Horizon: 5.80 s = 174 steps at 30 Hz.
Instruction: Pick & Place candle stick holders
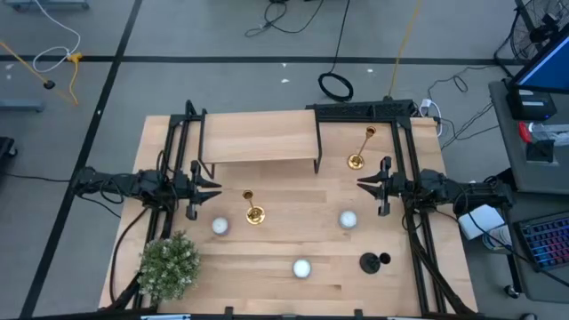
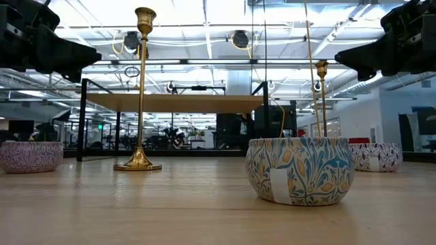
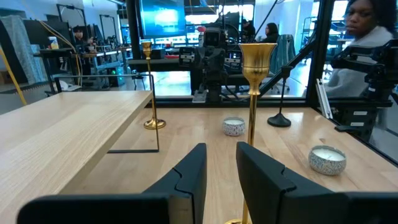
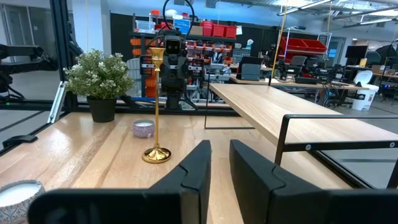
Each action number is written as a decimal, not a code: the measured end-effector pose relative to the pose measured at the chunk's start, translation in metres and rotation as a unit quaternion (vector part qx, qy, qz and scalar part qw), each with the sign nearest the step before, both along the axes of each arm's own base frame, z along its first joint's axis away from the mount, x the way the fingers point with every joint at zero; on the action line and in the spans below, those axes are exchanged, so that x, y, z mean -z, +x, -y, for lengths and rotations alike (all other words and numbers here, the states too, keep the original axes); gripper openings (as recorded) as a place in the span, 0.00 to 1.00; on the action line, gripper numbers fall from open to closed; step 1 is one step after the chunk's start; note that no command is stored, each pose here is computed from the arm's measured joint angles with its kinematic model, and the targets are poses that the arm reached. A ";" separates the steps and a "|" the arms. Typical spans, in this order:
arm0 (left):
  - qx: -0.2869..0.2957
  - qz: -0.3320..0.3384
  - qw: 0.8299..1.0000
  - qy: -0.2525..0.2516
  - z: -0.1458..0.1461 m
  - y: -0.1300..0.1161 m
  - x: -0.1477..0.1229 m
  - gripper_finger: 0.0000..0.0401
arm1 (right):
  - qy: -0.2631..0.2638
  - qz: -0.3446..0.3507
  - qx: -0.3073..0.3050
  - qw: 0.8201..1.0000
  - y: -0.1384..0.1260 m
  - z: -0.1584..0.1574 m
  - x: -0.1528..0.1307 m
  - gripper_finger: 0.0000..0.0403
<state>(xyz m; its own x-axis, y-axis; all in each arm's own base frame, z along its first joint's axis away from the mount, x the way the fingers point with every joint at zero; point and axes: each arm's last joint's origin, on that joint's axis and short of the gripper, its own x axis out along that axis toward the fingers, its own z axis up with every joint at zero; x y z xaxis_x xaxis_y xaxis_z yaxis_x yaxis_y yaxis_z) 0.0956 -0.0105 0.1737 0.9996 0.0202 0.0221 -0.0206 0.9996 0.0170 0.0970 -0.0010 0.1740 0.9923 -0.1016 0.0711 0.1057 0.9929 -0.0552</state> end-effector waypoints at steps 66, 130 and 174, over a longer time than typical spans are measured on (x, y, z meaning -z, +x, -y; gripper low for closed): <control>0.000 0.000 1.000 0.000 0.000 0.000 0.000 0.23 | 0.000 0.000 0.000 1.000 0.000 0.000 0.000 0.14; -0.216 -0.006 0.976 0.038 -0.015 -0.003 -0.002 0.23 | 0.000 0.000 0.000 1.000 0.000 0.000 0.000 0.14; -0.082 0.026 0.996 -0.034 -0.007 0.003 -0.006 0.45 | 0.113 0.069 0.003 0.991 -0.002 0.001 -0.011 0.14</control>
